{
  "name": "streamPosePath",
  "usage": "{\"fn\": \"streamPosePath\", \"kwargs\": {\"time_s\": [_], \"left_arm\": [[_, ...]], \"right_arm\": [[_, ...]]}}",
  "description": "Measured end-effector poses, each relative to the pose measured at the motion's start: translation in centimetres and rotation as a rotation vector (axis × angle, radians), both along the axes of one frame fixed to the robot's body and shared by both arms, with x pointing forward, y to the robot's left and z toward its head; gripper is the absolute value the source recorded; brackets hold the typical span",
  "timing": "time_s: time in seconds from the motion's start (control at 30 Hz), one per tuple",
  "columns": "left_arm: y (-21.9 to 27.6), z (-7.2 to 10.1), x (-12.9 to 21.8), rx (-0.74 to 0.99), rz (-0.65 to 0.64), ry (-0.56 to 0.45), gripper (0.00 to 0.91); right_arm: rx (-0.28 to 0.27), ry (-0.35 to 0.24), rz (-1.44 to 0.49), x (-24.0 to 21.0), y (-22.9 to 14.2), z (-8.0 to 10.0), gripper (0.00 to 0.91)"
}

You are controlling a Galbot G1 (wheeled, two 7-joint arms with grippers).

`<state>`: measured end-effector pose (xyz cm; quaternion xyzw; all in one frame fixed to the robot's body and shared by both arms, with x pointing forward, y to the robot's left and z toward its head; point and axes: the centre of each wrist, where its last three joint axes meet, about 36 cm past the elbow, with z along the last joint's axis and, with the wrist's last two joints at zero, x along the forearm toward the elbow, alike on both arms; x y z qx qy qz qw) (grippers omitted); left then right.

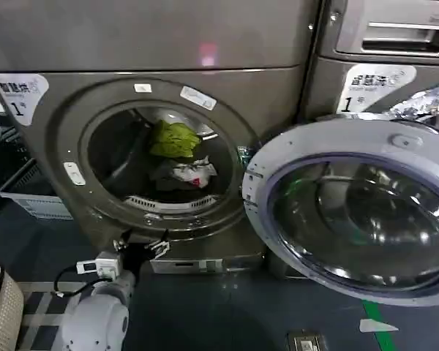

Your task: Grasp the clothes from the dryer.

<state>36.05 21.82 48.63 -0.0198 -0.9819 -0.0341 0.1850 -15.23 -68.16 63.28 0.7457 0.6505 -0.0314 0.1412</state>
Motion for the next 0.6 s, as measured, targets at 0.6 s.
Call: {"fn": "streamPosePath", "kwargs": {"time_s": [0.6], "left_arm": [[-0.05, -0.14, 0.43, 0.007, 0.002, 0.001, 0.907]], "right_arm": [[-0.005, 0.010, 0.002, 0.16, 0.27, 0.01, 0.907]]}}
